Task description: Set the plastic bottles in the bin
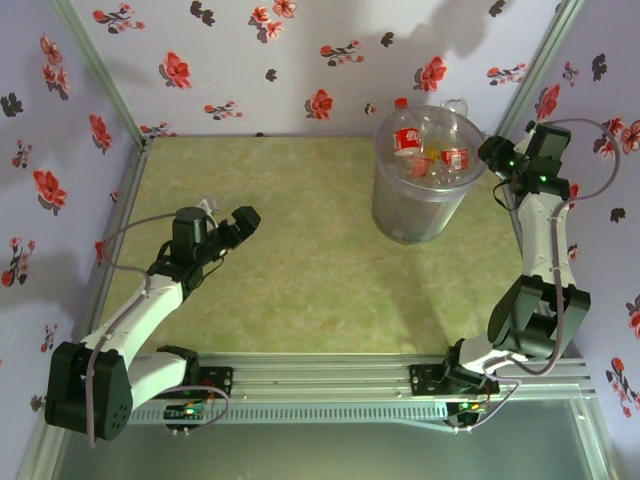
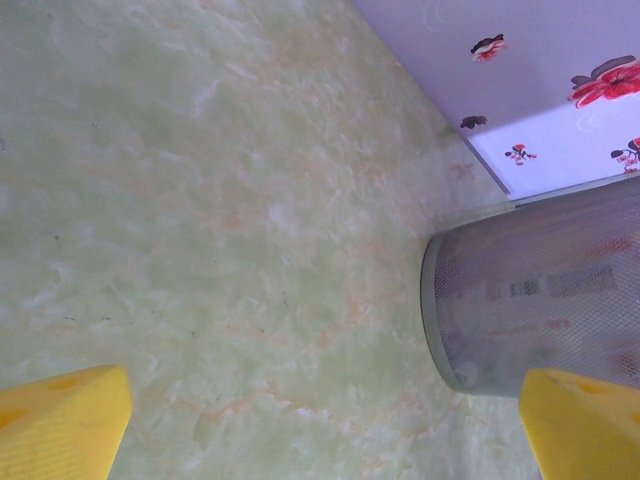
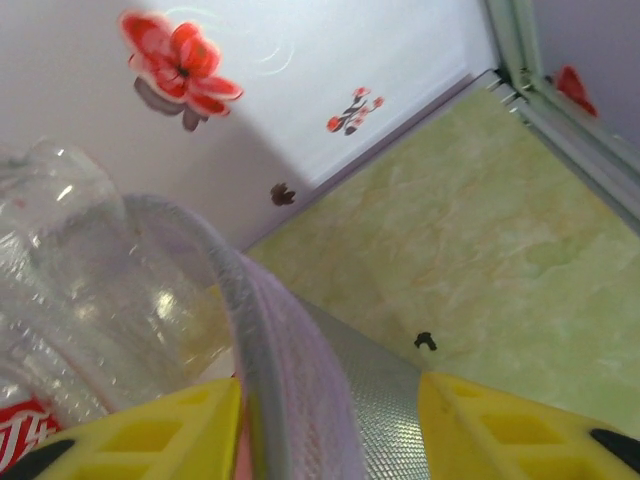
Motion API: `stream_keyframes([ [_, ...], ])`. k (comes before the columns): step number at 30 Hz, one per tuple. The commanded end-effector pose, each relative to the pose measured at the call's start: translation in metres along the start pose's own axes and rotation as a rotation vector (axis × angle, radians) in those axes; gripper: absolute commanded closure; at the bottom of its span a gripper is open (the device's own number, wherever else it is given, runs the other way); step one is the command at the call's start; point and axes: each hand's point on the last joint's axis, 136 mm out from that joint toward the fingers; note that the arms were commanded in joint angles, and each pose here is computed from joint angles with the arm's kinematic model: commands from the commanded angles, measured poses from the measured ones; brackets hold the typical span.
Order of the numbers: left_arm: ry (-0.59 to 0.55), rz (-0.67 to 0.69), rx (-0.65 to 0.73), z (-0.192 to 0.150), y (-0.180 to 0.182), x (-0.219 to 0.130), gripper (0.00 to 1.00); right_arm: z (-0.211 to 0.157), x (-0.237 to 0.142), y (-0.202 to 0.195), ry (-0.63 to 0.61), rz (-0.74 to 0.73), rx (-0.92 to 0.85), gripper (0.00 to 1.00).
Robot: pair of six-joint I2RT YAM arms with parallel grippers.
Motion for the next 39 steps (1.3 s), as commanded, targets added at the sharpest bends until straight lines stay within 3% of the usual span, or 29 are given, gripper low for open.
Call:
stream_keyframes([
  [1, -0.032, -0.018, -0.004, 0.012, -0.010, 0.000, 0.00, -0.007, 0.006, 0.009, 0.033, 0.079, 0.005, 0.56],
  [13, -0.031, 0.011, 0.018, 0.011, -0.005, -0.003, 0.00, -0.029, 0.004, 0.057, 0.078, 0.237, 0.035, 0.69],
  [29, -0.117, 0.109, 0.031, 0.031, 0.025, -0.042, 0.00, -0.095, 0.008, 0.192, 0.198, 0.434, -0.061, 0.71],
  [39, -0.125, 0.110, 0.028, 0.033, 0.026, -0.048, 0.00, -0.134, 0.016, 0.269, 0.240, 0.551, -0.093, 0.69],
])
Point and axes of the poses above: each hand's point on the last joint's axis, 136 mm out from that joint toward the fingers, its own x axis out along the fingers, its own y axis along the line the jaws close on, z = x × y, and after that the axes turned 13 degrees about -x, right-handed
